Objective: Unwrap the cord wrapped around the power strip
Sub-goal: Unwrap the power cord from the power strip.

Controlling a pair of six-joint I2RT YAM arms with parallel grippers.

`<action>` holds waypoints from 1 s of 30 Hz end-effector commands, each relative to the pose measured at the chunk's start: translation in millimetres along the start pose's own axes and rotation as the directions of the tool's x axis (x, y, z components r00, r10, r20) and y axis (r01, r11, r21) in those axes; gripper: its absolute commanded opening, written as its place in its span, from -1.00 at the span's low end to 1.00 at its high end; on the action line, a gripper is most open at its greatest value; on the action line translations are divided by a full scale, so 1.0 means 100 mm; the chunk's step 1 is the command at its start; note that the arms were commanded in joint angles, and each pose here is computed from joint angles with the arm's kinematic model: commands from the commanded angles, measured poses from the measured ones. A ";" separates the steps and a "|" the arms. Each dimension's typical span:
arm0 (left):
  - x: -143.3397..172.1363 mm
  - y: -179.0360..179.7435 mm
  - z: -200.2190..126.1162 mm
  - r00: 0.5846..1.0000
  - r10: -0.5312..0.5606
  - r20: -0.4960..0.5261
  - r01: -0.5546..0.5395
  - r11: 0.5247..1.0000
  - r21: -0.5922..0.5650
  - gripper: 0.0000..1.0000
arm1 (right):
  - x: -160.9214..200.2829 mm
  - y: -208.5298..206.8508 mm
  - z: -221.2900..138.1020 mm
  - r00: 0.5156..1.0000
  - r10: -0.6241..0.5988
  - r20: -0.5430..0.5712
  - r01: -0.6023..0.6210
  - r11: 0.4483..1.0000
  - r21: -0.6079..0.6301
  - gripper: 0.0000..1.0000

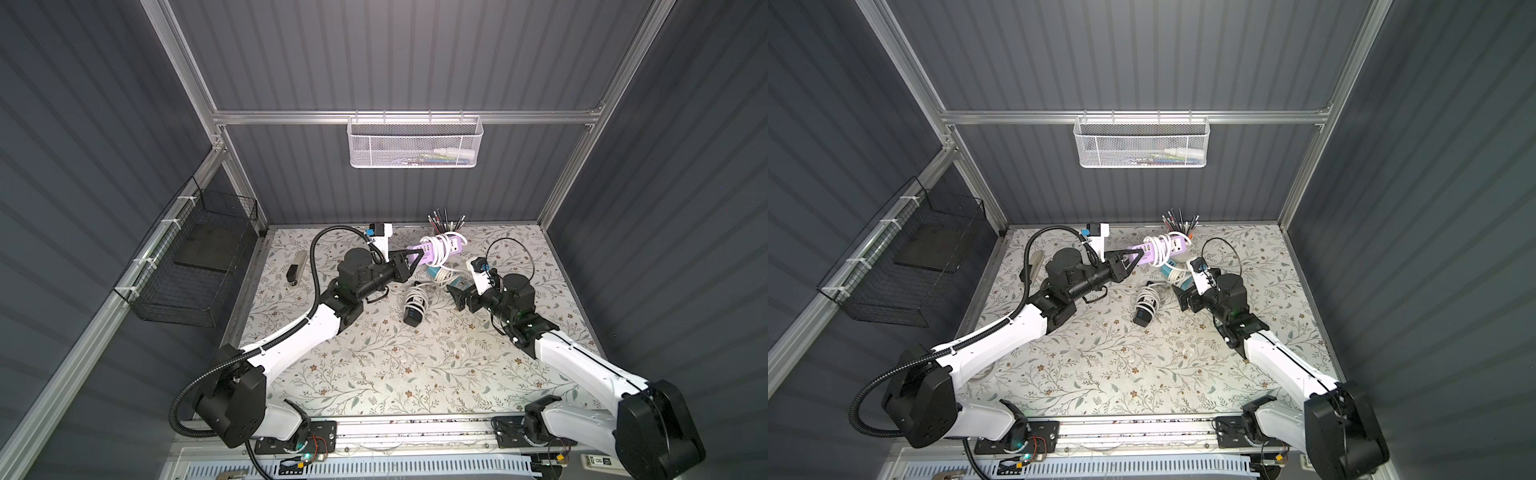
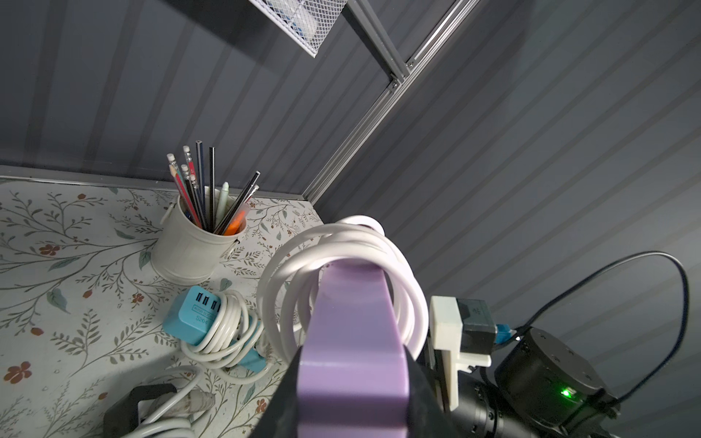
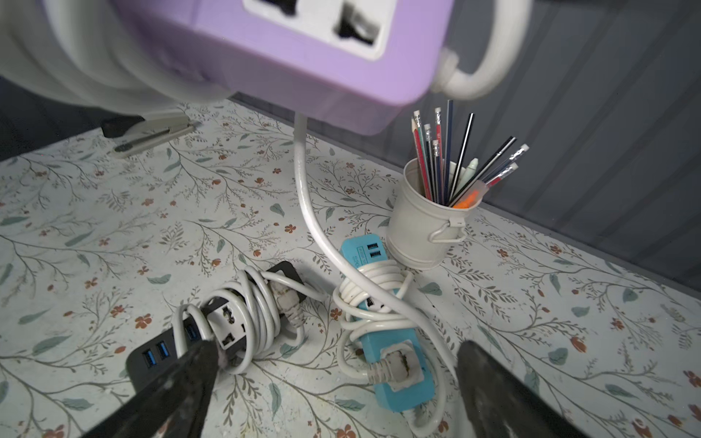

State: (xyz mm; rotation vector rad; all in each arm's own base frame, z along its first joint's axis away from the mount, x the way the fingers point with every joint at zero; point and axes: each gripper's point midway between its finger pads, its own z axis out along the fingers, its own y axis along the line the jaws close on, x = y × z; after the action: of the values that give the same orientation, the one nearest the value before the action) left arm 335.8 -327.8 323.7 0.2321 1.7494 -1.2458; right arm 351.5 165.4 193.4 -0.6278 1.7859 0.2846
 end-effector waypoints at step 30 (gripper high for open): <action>-0.55 -0.53 -0.26 0.990 0.004 0.143 -0.019 0.994 0.103 -1.00 | -0.16 -0.38 0.50 0.987 0.003 0.158 -0.018 0.995 0.094 -0.15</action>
State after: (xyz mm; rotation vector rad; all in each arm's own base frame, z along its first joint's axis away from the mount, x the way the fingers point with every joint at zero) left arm 327.8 -321.3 348.9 0.2127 1.7308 -1.2702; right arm 414.6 156.1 186.9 -0.5223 1.6736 0.1871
